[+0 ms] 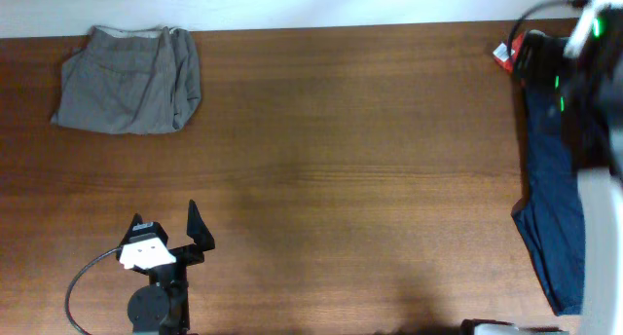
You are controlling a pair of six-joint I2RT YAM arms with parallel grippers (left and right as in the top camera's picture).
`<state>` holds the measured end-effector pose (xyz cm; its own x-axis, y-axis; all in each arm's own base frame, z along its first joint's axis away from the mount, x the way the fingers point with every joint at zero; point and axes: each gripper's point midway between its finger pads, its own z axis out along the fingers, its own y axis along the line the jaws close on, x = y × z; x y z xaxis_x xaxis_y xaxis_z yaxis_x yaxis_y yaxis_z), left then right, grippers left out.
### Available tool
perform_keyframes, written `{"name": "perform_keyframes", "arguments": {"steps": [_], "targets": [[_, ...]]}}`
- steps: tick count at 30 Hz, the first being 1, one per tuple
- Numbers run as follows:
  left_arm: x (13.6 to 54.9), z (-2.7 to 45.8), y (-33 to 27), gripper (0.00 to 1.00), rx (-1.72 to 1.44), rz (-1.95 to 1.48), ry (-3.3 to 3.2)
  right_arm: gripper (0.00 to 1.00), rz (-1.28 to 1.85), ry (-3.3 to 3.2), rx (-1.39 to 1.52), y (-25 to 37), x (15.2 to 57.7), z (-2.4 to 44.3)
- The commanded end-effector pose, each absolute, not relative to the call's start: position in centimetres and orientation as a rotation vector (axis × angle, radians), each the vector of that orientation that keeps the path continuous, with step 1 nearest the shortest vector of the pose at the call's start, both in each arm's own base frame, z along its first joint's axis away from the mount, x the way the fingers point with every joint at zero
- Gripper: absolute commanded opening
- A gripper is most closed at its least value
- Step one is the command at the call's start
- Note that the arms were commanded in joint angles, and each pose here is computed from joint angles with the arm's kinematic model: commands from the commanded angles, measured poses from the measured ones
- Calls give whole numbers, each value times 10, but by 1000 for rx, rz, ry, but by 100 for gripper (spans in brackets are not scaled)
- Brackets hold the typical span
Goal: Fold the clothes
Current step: 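Reach the right gripper to the navy shorts pile at right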
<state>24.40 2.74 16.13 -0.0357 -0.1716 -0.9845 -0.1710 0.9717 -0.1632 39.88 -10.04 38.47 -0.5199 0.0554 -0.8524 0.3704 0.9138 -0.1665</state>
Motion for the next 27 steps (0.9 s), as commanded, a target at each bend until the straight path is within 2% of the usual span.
{"name": "perform_keyframes", "arguments": {"steps": [1, 5, 8, 13, 18, 22, 27], "targets": [[244, 161, 28, 99, -260, 13, 1611, 98, -652, 2162, 375, -155, 426, 354], [244, 161, 28, 99, -260, 13, 1611, 98, -721, 2232, 434, -189, 456, 301], [244, 161, 28, 99, -260, 13, 1611, 98, -791, 2369, 356, -204, 470, 247], [244, 161, 28, 99, -260, 13, 1611, 98, -1084, 2606, 203, -234, 472, 153], [244, 161, 28, 99, -260, 13, 1612, 98, -1121, 2742, 145, -240, 472, 80], [244, 161, 28, 99, -260, 13, 1611, 98, -1146, 2776, 139, -245, 472, 50], [244, 161, 28, 99, -260, 14, 1612, 98, -1151, 2749, 191, -259, 473, 48]]}}
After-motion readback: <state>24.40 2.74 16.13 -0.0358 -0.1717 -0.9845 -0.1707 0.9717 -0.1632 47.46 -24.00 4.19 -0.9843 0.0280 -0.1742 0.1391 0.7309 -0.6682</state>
